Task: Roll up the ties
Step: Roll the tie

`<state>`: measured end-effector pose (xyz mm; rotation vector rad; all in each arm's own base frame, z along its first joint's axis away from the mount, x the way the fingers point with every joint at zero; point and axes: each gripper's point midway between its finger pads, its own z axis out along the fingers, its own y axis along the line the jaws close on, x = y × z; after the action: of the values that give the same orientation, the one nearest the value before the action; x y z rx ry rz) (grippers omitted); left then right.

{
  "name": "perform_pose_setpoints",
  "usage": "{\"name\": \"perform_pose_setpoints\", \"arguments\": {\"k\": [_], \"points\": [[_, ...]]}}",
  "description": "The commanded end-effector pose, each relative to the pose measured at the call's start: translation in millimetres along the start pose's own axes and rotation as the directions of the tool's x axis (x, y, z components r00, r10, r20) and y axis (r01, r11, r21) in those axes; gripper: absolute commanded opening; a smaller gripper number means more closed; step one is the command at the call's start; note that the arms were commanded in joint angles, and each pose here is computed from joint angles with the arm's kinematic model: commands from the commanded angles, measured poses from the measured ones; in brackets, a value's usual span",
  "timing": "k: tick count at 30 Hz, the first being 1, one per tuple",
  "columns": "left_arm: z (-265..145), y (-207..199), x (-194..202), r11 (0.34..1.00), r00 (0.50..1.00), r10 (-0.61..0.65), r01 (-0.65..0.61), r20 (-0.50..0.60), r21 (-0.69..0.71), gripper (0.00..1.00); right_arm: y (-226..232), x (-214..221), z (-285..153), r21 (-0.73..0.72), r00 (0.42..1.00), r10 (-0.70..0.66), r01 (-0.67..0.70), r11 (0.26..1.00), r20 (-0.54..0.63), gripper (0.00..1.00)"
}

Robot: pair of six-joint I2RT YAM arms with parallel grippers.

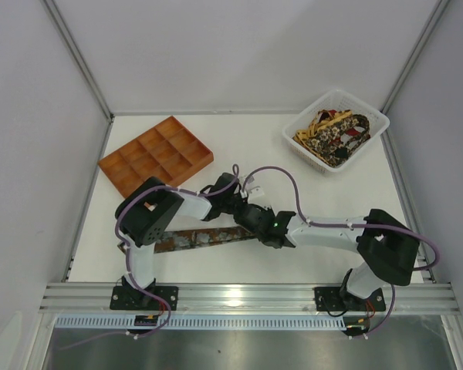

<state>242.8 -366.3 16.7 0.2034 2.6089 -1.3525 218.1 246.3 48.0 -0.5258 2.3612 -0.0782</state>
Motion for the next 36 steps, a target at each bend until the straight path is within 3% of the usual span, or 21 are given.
{"name": "perform_pose_setpoints", "arguments": {"k": [1, 7, 9, 15, 17, 26, 31, 36], "points": [[3.1, 10.3, -3.7, 0.999, 1.0, -0.008, 0.008, 0.001, -0.031, 0.02, 27.2, -22.8, 0.0, -0.09, 0.999, -0.005, 0.01, 0.996, 0.054, 0.27], [1.3, 13.8, -5.8, 0.999, 1.0, -0.014, 0.014, 0.003, -0.036, 0.0, 38.6, -17.5, 1.1, -0.147, 0.999, -0.025, 0.028, 0.989, 0.023, 0.38], [1.0, 14.6, -5.6, 0.999, 1.0, -0.013, 0.013, 0.002, -0.036, 0.0, 38.7, -16.4, 3.0, -0.148, 1.0, -0.022, 0.023, 0.989, 0.01, 0.47], [1.5, 15.7, -3.1, 0.999, 1.0, -0.009, 0.008, -0.005, -0.035, 0.0, 43.4, -13.1, 3.8, -0.238, 1.0, 0.01, -0.015, 0.971, -0.023, 0.51], [1.9, 17.2, -2.1, 0.999, 1.0, -0.011, 0.011, -0.008, -0.038, 0.01, 42.1, -11.3, 4.2, -0.279, 0.998, 0.042, -0.051, 0.959, -0.039, 0.58], [0.6, 20.8, 0.7, 0.999, 1.0, 0.007, -0.007, -0.011, -0.046, 0.01, 44.0, -7.7, 0.5, -0.403, 0.993, 0.097, -0.118, 0.908, -0.072, 0.55], [-3.6, 22.0, -0.5, 0.997, 0.999, 0.04, -0.04, -0.004, -0.062, 0.07, 47.7, -10.3, -6.5, -0.541, 0.982, 0.158, -0.19, 0.819, -0.106, 0.54], [-5.4, 23.3, -1.4, 0.995, 0.998, 0.061, -0.06, 0.0, -0.074, 0.16, 40.4, -4.5, -6.6, -0.579, 0.967, 0.206, -0.254, 0.775, -0.148, 0.54]]}}
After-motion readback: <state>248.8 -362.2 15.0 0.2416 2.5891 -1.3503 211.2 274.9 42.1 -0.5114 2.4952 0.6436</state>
